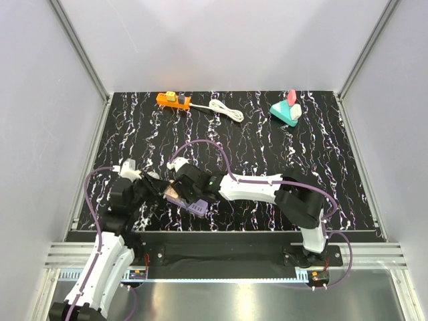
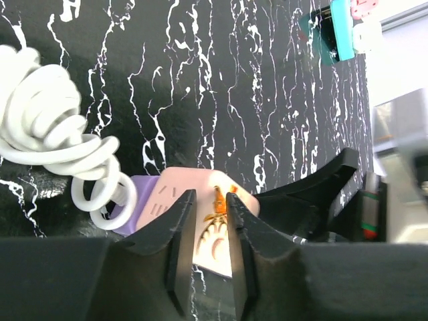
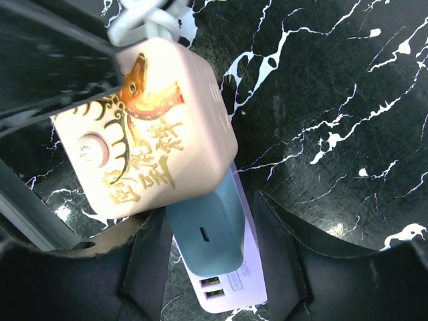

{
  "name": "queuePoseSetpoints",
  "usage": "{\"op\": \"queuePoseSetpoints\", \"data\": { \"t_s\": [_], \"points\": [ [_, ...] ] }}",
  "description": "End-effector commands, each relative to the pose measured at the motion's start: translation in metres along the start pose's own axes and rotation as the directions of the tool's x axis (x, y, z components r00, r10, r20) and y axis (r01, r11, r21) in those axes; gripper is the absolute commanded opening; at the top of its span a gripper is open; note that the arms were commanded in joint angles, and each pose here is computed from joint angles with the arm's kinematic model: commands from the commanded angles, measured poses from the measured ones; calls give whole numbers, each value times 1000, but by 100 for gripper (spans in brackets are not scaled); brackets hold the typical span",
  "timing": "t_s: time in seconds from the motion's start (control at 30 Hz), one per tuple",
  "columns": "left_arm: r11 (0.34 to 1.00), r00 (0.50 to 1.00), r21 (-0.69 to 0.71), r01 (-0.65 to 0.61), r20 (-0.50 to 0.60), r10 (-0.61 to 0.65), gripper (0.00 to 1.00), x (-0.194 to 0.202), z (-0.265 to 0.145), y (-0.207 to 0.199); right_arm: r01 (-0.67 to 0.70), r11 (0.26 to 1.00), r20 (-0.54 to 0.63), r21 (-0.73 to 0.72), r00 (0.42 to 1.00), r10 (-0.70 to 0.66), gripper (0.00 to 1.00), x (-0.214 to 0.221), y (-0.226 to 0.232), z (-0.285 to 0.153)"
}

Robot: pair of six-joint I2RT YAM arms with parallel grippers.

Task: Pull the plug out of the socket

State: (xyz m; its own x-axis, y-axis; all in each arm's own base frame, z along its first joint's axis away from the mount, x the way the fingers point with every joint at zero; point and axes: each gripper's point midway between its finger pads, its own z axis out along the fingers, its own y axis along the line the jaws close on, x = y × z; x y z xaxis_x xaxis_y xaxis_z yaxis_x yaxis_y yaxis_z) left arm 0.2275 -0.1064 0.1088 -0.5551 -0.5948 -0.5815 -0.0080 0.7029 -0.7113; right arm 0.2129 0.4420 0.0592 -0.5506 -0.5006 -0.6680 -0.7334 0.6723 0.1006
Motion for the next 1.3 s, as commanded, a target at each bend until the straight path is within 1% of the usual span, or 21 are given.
{"op": "queuePoseSetpoints", "data": {
  "t_s": [0.0, 0.1, 0.13, 0.17, 0.3, 0.4, 0.47, 0.7, 0.8, 0.83, 0.9, 0.97, 1.03, 1.07, 1.17, 1.2, 1.27],
  "points": [
    [1000, 1000, 10, -14, 19, 14, 29, -16, -8, -18, -2, 1000, 69, -11, 998, 3, 58, -24, 9, -6],
    [999, 1000, 41, 0, 0, 0, 27, -12, -9, -25, -3, 1000, 70, -5, 998, 3, 59, -23, 8, -7],
    [999, 1000, 51, 6, 7, -6, 24, -11, -11, -27, -4, 1000, 71, -2, 997, 4, 60, -23, 7, -8],
    [998, 1000, 57, 7, -3, -7, 23, -6, -11, -27, -3, 1000, 70, -1, 998, 3, 60, -23, 7, -7],
    [996, 1000, 92, 0, 16, -2, 17, -7, -16, -36, -2, 1000, 65, -1, 998, 2, 60, -21, 7, -4],
    [995, 1000, 96, 6, 1, -6, 12, -4, -13, -35, -6, 1000, 65, -8, 998, 7, 60, -22, 9, -5],
    [996, 999, 91, 24, -48, -19, 10, 9, -7, -29, -9, 1000, 63, -8, 998, 10, 60, -21, 9, -4],
    [998, 995, 49, 26, -102, -20, 8, 32, 5, -4, -15, 1000, 70, -8, 997, 16, 59, -23, 10, -7],
    [1000, 994, -30, 9, -113, -12, 5, 38, 9, 15, -18, 1000, 69, -14, 997, 18, 57, -24, 10, -7],
    [999, 993, -53, 4, -115, -10, 2, 40, 9, 21, -17, 1000, 69, -15, 997, 18, 55, -24, 10, -7],
    [996, 993, -90, 2, -118, -12, 0, 44, 9, 32, -15, 1000, 73, -13, 997, 16, 52, -24, 10, -8],
    [995, 992, -104, -4, -125, -9, 0, 47, 9, 37, -16, 1000, 77, 1, 997, 15, 43, -25, 6, -9],
    [993, 992, -118, -19, -126, 4, 0, 49, 9, 42, -17, 1000, 79, 7, 997, 16, 41, -27, 6, -12],
    [991, 991, -128, -23, -130, 6, 0, 52, 8, 46, -15, 1000, 80, 9, 997, 14, 36, -27, 6, -12],
    [992, 992, -120, -24, -126, 8, 0, 53, 8, 46, -24, 1000, 86, 8, 996, 24, 28, -32, 7, -16],
    [992, 993, -120, -27, -120, 12, 0, 51, 8, 46, -30, 1000, 92, 9, 995, 29, 21, -35, 8, -18],
    [993, 993, -118, -28, -116, 15, 0, 51, 8, 46, -46, 999, 95, 17, 995, 44, 14, -39, 6, -20]
  ]
}}
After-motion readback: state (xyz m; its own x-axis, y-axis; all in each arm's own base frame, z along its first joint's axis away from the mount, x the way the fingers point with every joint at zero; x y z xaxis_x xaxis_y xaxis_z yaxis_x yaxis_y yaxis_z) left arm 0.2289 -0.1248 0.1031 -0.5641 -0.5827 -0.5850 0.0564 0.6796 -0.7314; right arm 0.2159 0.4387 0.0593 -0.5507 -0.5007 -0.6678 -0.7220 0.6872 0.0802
